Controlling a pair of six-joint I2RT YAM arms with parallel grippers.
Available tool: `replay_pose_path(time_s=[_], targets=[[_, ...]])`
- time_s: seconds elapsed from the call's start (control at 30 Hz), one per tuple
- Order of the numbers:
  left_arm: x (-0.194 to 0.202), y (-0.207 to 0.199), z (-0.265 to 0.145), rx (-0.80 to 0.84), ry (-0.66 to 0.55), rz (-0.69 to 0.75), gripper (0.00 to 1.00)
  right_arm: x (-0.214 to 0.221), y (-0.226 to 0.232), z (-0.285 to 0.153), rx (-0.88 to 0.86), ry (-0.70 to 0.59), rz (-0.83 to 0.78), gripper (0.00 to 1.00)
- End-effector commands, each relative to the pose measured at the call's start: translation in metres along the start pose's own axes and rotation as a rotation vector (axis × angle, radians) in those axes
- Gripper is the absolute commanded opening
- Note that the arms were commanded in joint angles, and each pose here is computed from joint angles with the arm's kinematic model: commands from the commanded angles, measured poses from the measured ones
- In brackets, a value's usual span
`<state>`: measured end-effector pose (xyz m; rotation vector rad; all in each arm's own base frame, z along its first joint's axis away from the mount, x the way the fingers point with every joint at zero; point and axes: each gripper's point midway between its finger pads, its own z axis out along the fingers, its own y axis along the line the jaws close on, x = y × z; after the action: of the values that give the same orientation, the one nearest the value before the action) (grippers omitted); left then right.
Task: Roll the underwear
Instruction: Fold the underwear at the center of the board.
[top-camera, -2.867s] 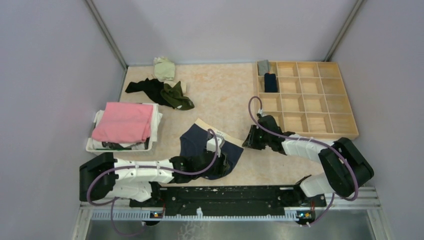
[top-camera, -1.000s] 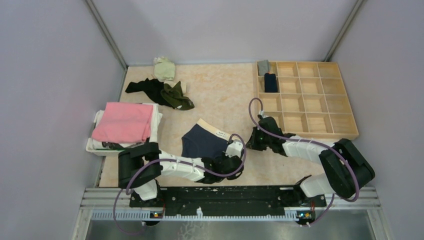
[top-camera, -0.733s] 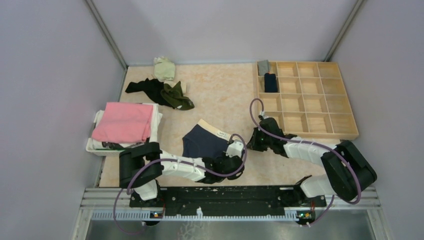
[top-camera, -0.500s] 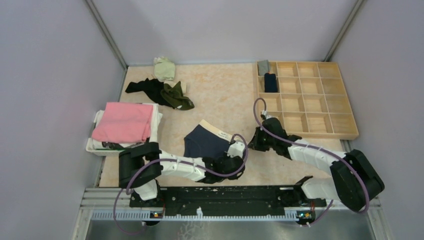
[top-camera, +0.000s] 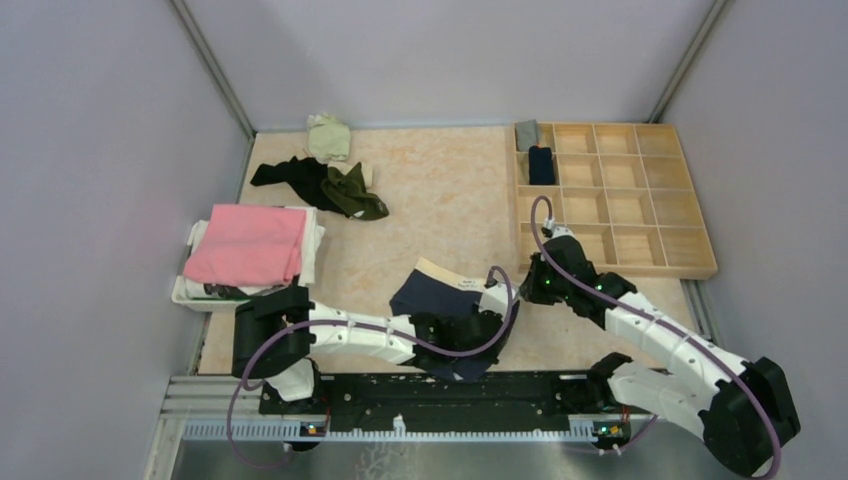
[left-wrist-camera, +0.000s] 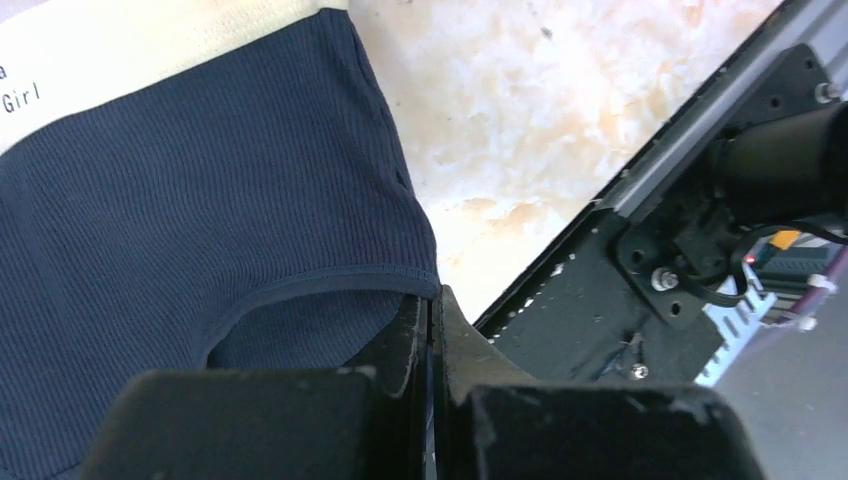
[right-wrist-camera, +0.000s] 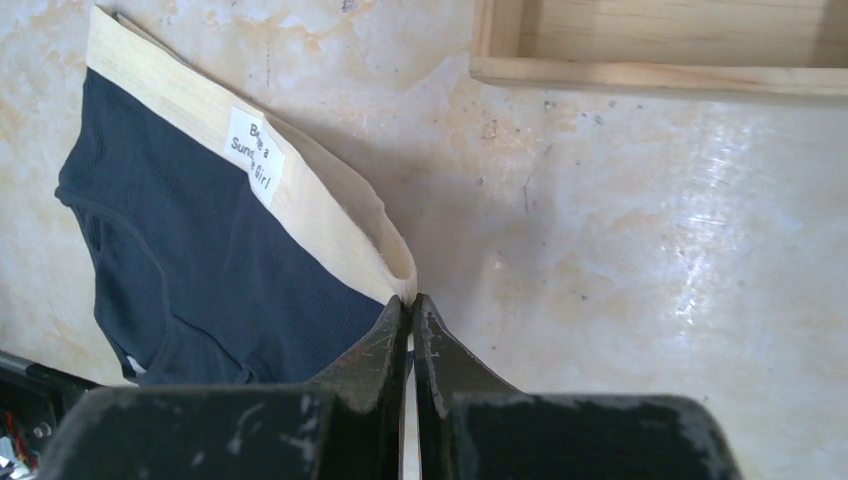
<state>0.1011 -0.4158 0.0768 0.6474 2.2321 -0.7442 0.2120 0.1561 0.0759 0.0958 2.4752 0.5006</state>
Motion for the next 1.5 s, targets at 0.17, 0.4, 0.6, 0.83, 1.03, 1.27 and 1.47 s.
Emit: replay_pose_path(time_s=[0.17, 0.4, 0.6, 0.83, 1.03, 1.27, 1.47], targets=[[-0.043, -0.032, -0.026, 0.129, -0.117, -0.048, 0.0, -0.028, 0.011, -0.035, -0.011, -0.051, -0.066, 0.0], [-0.06, -0.011, -0.054, 0.09, -0.206, -0.075, 0.0, -0.046, 0.047, -0.036, -0.099, -0.012, -0.062, 0.0], [-0.068, 0.023, -0.072, 0.021, -0.256, -0.096, 0.0, -0.053, 0.077, -0.026, -0.141, 0.003, -0.069, 0.0], [-0.06, 0.065, -0.079, -0.064, -0.257, -0.113, 0.0, -0.057, 0.106, -0.007, -0.156, 0.02, -0.094, 0.0], [-0.047, 0.094, -0.086, -0.104, -0.263, -0.155, 0.0, -0.059, 0.119, 0.013, -0.159, 0.042, -0.111, 0.0], [-0.029, 0.124, -0.087, -0.174, -0.246, -0.174, 0.0, -0.055, 0.131, 0.039, -0.157, 0.082, -0.145, 0.0], [-0.019, 0.144, -0.085, -0.22, -0.238, -0.194, 0.0, -0.057, 0.139, 0.06, -0.156, 0.1, -0.17, 0.0]])
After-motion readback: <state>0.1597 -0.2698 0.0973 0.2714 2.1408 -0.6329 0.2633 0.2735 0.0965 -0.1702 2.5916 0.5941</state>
